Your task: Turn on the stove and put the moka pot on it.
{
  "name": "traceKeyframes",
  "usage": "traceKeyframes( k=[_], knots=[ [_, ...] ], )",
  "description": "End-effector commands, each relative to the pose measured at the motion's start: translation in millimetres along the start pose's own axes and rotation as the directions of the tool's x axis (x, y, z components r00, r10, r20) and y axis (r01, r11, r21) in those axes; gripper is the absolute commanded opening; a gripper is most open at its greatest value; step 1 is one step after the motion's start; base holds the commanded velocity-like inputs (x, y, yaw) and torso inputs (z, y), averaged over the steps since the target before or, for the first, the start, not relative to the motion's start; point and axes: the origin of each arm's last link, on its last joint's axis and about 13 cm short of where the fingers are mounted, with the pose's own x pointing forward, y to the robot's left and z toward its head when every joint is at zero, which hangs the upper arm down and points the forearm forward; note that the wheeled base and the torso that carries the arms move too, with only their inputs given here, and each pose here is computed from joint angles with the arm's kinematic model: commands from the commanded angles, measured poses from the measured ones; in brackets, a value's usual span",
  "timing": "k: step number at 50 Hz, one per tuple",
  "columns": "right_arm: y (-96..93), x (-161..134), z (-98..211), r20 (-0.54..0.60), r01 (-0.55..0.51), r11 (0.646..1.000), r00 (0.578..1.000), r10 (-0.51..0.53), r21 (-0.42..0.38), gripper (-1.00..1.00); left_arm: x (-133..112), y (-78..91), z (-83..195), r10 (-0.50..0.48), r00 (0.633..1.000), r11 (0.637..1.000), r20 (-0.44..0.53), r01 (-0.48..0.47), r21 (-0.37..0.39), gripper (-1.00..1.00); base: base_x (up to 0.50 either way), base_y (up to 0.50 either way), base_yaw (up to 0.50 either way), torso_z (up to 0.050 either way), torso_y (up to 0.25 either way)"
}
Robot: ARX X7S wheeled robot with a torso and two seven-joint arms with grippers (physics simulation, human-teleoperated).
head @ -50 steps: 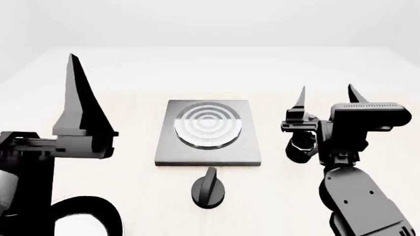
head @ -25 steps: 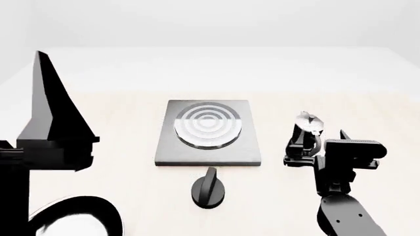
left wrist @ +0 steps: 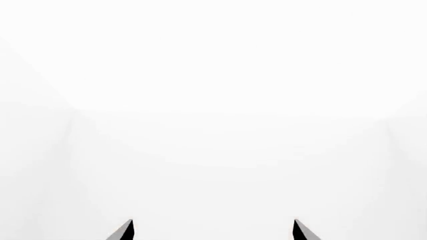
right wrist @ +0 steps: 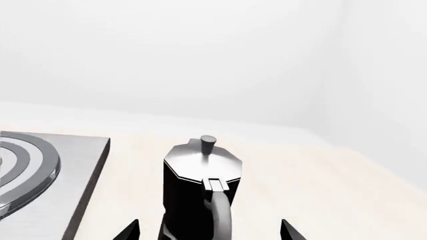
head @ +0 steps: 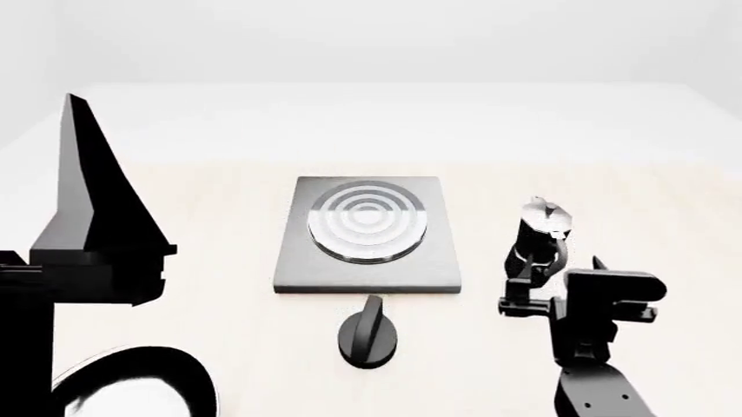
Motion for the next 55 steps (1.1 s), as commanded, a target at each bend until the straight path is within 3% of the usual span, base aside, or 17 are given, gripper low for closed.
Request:
traceKeyframes(
  k=[1,18,33,55],
  knots=[
    [1.8,5.2,-6.0,-0.016,0.000,1.000,1.000,0.000,0.004,1.00,-0.2,-0.1,0.8,-0.003,1.000,1.000,0.000,0.003,-0.004,1.00,0.00,0.00,0.00,0.000,0.000],
    [5.8,33.5,-2.9,-0.054,0.011,1.000,0.998,-0.012,-0.017,1.00,0.0,0.3,-1.9,-0.005,1.000,1.000,-0.009,0.005,-0.012,1.00,0.00,0.00,0.00,0.000,0.000],
    [5.0,29.9,-23.8,-0.092,0.019,1.000,0.996,-0.021,-0.017,1.00,0.3,-0.5,-2.0,-0.008,1.000,1.000,-0.015,0.008,-0.026,1.00,0.00,0.00,0.00,0.000,0.000],
    [1.0,29.1,-28.7,-0.124,0.034,0.999,0.992,-0.037,-0.027,1.00,-0.7,-1.6,-5.4,-0.013,0.999,0.999,-0.029,0.012,-0.040,1.00,0.00,0.00,0.00,0.000,0.000]
  ],
)
